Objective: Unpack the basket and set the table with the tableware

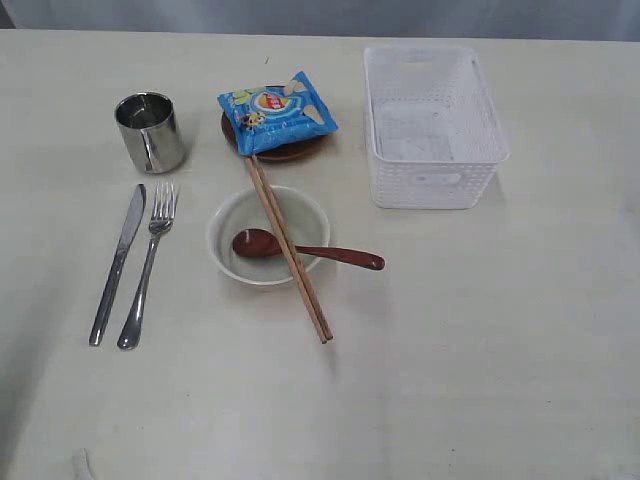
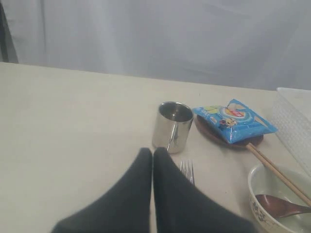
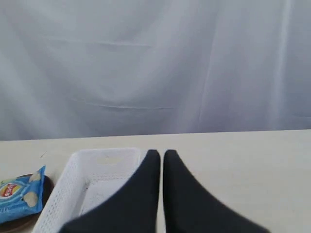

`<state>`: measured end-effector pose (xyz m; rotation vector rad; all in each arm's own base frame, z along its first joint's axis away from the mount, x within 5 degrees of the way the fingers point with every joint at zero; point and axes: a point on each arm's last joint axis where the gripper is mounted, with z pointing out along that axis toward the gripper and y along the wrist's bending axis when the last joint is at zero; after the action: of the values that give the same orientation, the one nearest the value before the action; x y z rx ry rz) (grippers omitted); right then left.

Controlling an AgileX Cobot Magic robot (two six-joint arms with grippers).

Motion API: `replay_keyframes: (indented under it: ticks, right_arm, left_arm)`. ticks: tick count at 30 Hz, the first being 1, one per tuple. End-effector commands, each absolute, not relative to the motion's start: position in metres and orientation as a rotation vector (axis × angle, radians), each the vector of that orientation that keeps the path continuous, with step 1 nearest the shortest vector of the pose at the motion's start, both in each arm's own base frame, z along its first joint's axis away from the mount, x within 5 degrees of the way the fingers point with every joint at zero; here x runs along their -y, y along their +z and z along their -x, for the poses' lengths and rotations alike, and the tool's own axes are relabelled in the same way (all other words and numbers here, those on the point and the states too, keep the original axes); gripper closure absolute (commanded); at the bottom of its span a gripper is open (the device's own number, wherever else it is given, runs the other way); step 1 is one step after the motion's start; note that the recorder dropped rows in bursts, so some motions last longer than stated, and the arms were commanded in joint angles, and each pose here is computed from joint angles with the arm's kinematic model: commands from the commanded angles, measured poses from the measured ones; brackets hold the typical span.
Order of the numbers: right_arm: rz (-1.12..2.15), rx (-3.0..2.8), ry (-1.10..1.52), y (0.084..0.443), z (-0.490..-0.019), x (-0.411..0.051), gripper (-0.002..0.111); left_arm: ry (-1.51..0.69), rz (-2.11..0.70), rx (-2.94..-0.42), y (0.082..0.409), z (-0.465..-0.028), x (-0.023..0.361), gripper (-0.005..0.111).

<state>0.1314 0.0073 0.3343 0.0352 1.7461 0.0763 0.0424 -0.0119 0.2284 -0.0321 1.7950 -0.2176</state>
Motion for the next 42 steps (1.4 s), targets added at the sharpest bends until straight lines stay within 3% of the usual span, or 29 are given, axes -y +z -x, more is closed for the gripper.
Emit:
replay_keyframes:
  ticks: [1,9,20,25,42]
  right_arm:
    - [-0.090,-1.643,0.066,0.289,-0.089,0.001,0.105]
    - [-0.110,-1.505,0.087,0.239,-0.050,0.003,0.105]
    - [-0.064,-1.517,0.070,0.233,-0.054,0.001,0.105]
    - [-0.009,-1.553,0.055,0.208,-0.058,-0.002,0.105]
    - [0.059,-1.818,-0.014,0.183,-0.054,-0.001,0.105]
  left_arm:
    - [-0.218,0.030,-1.797,0.227,-0.042,0.012,0.107]
    - [-0.218,0.030,-1.797,0.227,-0.042,0.012,0.107]
    - [-0.212,0.027,-1.800,0.226,-0.042,0.012,0.107]
    - [-0.212,0.027,-1.800,0.226,-0.042,0.012,0.107]
    - [-0.212,0.027,-1.800,0.226,-0.042,0.012,0.107]
